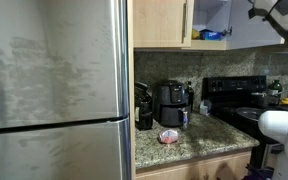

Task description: Put the can on the countertop, close the drawers and close the air fryer

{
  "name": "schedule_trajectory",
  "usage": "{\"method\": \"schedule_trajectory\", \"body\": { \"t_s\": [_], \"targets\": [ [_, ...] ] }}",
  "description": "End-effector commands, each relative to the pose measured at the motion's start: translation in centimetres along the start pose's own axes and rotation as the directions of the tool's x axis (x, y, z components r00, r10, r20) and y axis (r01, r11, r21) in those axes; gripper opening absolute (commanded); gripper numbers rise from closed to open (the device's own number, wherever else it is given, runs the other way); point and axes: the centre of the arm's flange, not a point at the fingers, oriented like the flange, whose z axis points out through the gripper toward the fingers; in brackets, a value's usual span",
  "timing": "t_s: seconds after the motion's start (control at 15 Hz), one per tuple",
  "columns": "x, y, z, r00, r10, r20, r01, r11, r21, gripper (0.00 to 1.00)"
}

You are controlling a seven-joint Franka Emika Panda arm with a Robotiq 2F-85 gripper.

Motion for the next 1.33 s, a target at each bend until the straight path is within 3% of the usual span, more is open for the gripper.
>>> {"method": "schedule_trajectory", "body": {
  "t_s": [0.0,0.07,0.27,0.53,0.87,0.93,1.13,1.27],
  "targets": [
    [0.2,-3.6,-5.5,0.995,0.098,0.025,-0.101,0.985,0.139,1.00],
    [-1.0,-3.7,-2.0,0.998,0.058,0.029,-0.060,0.995,0.082,1.00],
    [-1.3,-4.2,-2.1,0.998,0.064,0.029,-0.066,0.994,0.090,1.00],
    [-0.8,-8.1,-1.4,0.982,0.184,0.031,-0.186,0.971,0.150,1.00],
    [0.3,-11.2,-0.7,0.965,0.257,0.050,-0.262,0.943,0.206,1.00],
    [0.4,-10.4,-1.7,0.974,0.223,0.037,-0.226,0.959,0.170,1.00],
    [0.4,-10.4,-1.7,0.974,0.223,0.038,-0.226,0.959,0.172,1.00],
    [0.0,-9.3,1.1,0.982,0.189,-0.023,-0.183,0.970,0.161,1.00]
  ]
}}
